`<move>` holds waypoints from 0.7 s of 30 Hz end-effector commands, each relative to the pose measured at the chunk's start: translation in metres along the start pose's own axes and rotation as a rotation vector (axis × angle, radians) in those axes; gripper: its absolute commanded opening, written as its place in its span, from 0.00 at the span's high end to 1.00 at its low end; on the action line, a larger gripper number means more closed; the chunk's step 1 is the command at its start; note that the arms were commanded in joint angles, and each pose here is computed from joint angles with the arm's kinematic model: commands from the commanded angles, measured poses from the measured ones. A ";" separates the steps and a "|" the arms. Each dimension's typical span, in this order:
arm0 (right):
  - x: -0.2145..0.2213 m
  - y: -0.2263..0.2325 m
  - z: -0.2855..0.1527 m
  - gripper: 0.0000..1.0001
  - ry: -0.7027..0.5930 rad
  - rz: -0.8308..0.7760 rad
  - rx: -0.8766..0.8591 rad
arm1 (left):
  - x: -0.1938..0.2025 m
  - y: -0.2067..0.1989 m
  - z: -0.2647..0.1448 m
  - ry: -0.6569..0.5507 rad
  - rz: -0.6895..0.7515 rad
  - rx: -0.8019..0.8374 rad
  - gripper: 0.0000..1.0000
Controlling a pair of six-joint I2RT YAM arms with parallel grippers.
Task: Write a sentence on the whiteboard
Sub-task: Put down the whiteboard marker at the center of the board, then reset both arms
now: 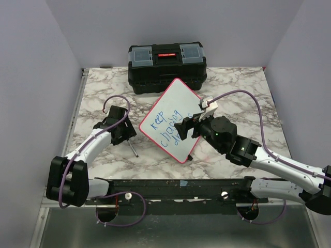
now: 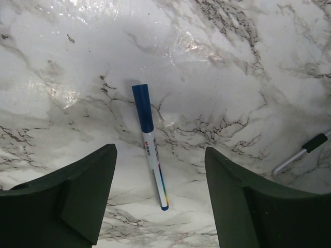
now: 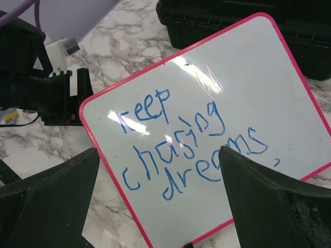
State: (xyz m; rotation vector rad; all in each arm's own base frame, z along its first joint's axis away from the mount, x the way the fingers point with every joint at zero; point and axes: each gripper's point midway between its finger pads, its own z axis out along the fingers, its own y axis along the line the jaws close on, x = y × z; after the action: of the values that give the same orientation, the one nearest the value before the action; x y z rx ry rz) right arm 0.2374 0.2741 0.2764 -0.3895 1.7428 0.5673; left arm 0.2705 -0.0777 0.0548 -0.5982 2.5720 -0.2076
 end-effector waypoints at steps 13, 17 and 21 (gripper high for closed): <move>-0.002 -0.010 -0.019 0.00 -0.026 0.070 0.027 | -0.046 -0.009 -0.054 -0.284 0.042 0.085 0.28; -0.001 -0.018 -0.023 0.00 -0.049 0.108 0.060 | -0.068 -0.011 -0.079 -0.415 0.021 0.115 0.28; 0.001 -0.025 -0.025 0.00 -0.075 0.124 0.083 | -0.093 -0.006 -0.102 -0.574 -0.011 0.103 0.28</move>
State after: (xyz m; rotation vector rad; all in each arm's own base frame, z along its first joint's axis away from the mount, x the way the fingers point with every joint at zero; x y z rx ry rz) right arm 0.2270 0.2479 0.2796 -0.2740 1.7313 0.6050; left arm 0.2851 -0.0598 0.1515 -0.5148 2.1835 -0.2356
